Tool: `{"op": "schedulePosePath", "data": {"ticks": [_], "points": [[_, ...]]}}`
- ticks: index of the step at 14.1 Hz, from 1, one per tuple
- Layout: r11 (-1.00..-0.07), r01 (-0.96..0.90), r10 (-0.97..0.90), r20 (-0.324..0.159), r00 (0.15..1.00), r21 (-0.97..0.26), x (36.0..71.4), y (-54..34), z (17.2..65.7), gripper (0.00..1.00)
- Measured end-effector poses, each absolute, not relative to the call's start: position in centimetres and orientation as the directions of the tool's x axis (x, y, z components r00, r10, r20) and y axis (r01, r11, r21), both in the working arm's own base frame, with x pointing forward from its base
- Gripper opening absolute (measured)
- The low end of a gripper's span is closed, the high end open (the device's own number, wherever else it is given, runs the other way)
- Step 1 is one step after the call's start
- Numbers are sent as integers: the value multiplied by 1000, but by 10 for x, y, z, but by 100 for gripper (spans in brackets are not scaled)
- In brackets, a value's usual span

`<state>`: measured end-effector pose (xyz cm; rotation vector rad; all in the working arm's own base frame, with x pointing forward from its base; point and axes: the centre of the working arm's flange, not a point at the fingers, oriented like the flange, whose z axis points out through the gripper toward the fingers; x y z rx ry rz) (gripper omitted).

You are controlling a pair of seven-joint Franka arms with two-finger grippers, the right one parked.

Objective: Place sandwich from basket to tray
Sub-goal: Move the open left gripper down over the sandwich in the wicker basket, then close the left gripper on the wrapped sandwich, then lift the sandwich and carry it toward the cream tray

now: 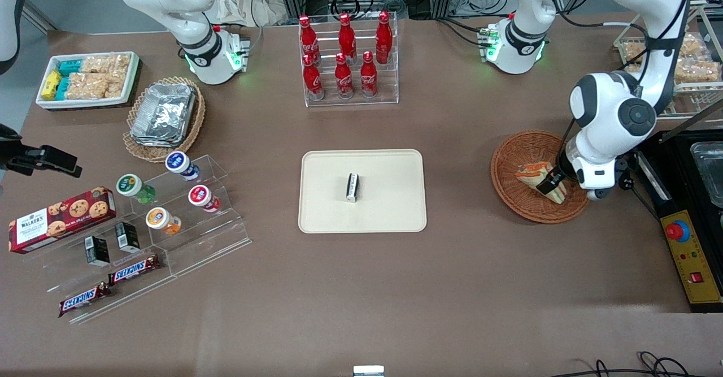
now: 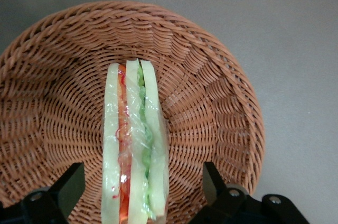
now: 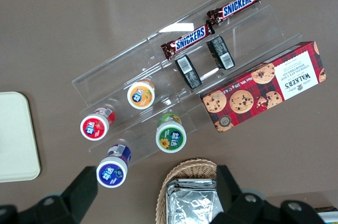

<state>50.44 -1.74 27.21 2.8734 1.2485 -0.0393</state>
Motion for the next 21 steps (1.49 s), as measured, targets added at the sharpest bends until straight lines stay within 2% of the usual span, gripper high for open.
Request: {"op": "schedulePosePath", "data": {"ticks": [6,8,9,13,15,17,20,21], "points": [[-675,738,738,-6,675,5,488,-15,237,97],[-674,738,738,-9,674,-1,484,-15,231,94],[-675,738,738,-8,675,0,484,-15,231,87],[-678,735,735,-5,678,4,485,-17,232,45],[-678,735,735,-4,678,6,486,-17,235,39],[-681,733,733,-24,680,-10,494,-18,252,37],[-713,699,701,-91,707,-61,524,-21,332,25],[-729,681,684,-103,722,-66,535,-21,371,25]]}}
